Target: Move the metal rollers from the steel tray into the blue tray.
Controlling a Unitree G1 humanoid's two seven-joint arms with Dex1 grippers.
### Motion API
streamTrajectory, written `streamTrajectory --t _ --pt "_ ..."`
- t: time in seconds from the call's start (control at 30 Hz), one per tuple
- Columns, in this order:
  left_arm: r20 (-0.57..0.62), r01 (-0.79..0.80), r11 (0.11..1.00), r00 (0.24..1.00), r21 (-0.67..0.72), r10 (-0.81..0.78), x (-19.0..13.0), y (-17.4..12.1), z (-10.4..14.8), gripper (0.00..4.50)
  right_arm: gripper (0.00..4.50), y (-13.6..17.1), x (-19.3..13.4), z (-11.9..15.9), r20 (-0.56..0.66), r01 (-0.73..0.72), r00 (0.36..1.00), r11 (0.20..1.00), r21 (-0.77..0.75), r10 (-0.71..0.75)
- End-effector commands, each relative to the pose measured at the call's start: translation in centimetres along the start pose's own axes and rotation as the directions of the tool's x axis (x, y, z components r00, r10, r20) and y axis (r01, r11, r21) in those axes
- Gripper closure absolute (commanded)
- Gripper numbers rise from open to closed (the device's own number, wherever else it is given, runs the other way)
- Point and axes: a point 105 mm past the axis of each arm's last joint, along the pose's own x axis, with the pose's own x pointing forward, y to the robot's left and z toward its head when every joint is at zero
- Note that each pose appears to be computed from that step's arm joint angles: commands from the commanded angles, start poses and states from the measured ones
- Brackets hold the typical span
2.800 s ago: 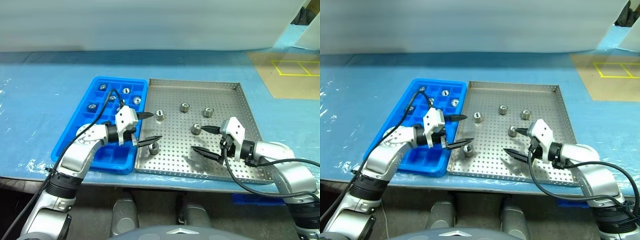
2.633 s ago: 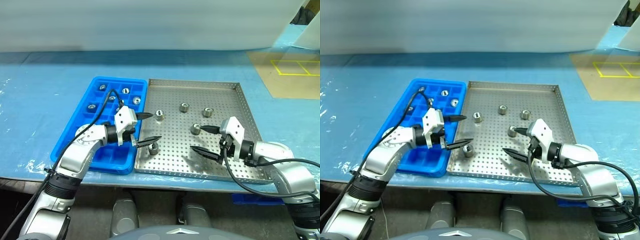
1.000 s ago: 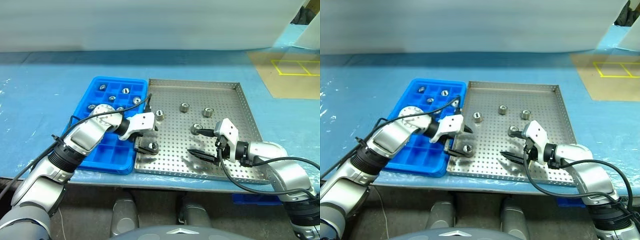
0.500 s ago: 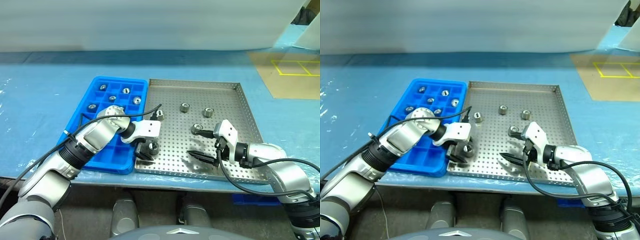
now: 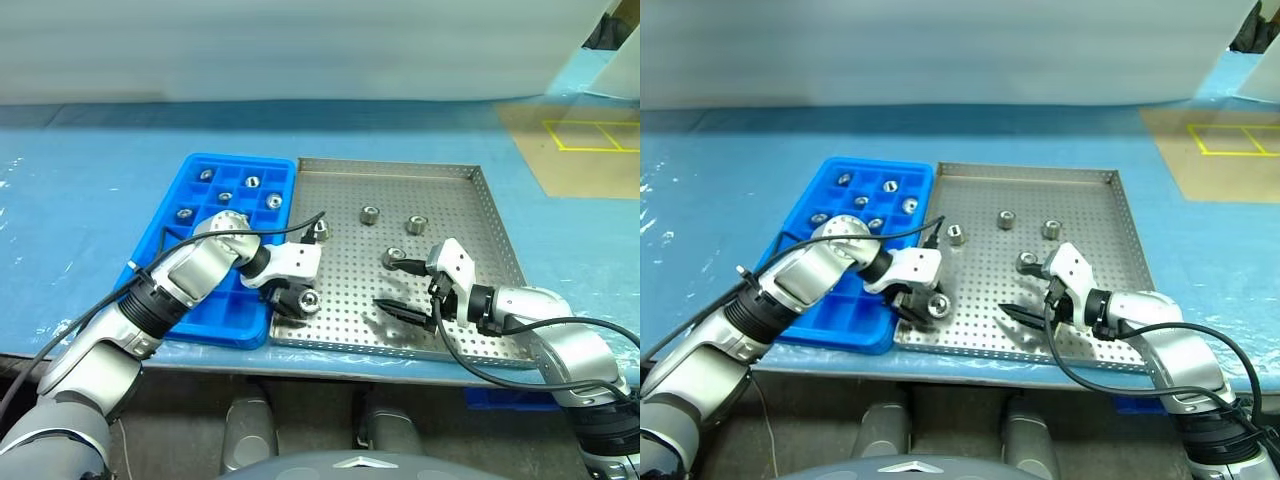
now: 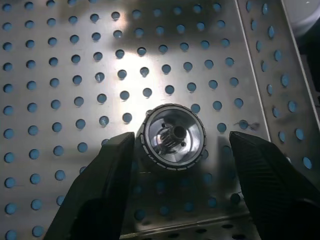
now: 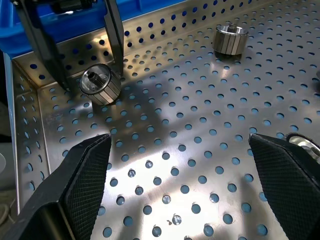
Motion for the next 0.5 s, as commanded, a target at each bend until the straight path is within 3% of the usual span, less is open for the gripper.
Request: streamTrajectory --t 0.03,0.2,0.5 --pt "0.117 -0.072 0.996 0.99 -0.053 0.078 -1.1 0.6 1.3 1.85 0.0 0.5 0.0 1.3 0.037 -0.019 0.999 0.999 -0.037 0.021" --pt "0.22 -0.176 0.973 0.953 -0.151 0.207 -3.0 1.1 2.0 1.85 0.0 0.4 0.3 1.4 0.038 -0.03 0.999 0.999 -0.04 0.031" --pt "0.145 -0.16 0.983 0.974 -0.088 0.172 -3.3 -0.1 1.2 1.85 0.0 0.0 0.8 1.6 0.037 -0.053 0.998 0.997 -0.051 0.055"
